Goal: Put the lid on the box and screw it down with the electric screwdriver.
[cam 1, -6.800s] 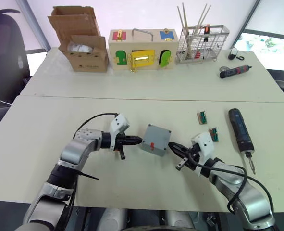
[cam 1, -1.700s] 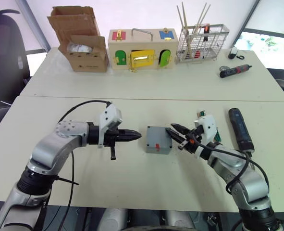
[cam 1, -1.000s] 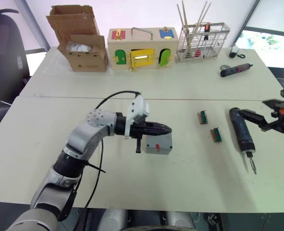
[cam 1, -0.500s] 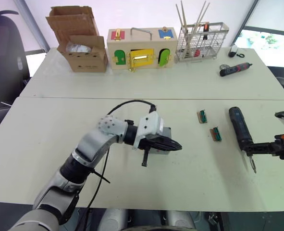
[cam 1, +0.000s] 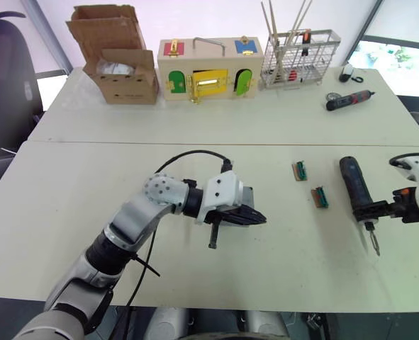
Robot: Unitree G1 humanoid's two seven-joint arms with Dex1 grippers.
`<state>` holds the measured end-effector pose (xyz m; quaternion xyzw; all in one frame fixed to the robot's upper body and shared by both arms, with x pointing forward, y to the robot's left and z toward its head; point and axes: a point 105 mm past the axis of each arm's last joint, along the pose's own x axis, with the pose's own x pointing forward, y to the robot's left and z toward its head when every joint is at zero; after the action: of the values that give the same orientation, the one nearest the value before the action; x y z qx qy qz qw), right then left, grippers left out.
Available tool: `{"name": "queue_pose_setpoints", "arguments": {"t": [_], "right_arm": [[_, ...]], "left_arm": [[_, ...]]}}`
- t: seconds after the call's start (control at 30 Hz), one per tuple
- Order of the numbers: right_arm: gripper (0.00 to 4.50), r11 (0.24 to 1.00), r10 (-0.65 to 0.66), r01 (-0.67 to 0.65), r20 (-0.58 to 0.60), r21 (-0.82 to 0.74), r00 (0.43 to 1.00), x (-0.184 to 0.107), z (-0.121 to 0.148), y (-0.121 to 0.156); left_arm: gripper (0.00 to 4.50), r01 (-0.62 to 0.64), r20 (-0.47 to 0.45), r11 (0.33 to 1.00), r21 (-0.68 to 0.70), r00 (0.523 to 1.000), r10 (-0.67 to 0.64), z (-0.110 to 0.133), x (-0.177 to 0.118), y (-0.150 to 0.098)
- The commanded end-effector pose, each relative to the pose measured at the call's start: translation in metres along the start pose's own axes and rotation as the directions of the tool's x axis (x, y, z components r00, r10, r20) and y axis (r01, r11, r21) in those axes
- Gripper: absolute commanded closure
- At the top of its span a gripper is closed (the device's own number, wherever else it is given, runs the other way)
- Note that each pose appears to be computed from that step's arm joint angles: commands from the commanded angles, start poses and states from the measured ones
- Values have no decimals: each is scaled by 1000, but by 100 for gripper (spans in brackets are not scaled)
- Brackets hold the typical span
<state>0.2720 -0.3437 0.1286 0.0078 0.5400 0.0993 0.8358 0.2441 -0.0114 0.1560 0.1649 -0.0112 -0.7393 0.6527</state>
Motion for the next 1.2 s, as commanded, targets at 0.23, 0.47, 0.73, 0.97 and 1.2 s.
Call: {"name": "queue_pose_setpoints", "arguments": {"t": [0.23,0.47,0.73,0.97,1.2], "right_arm": [[51,1000,-27,26,-83,-15,996,16,4,-9],[257,997,-19,1,-228,-79,973,14,-23,-17],[267,995,-24,-3,-281,-95,959,16,-34,-23],[267,994,27,-33,-52,-102,998,-26,12,-20],[267,986,106,-144,340,87,934,-101,54,2]], "left_arm": [[450,-16,17,999,42,1000,15,7,5,-4],[450,-49,16,998,32,999,48,4,4,-4],[450,-62,12,998,27,998,61,3,5,-2],[450,-72,3,997,9,997,72,2,-6,4],[450,-130,-1,991,-39,992,130,-1,-31,26]]}}
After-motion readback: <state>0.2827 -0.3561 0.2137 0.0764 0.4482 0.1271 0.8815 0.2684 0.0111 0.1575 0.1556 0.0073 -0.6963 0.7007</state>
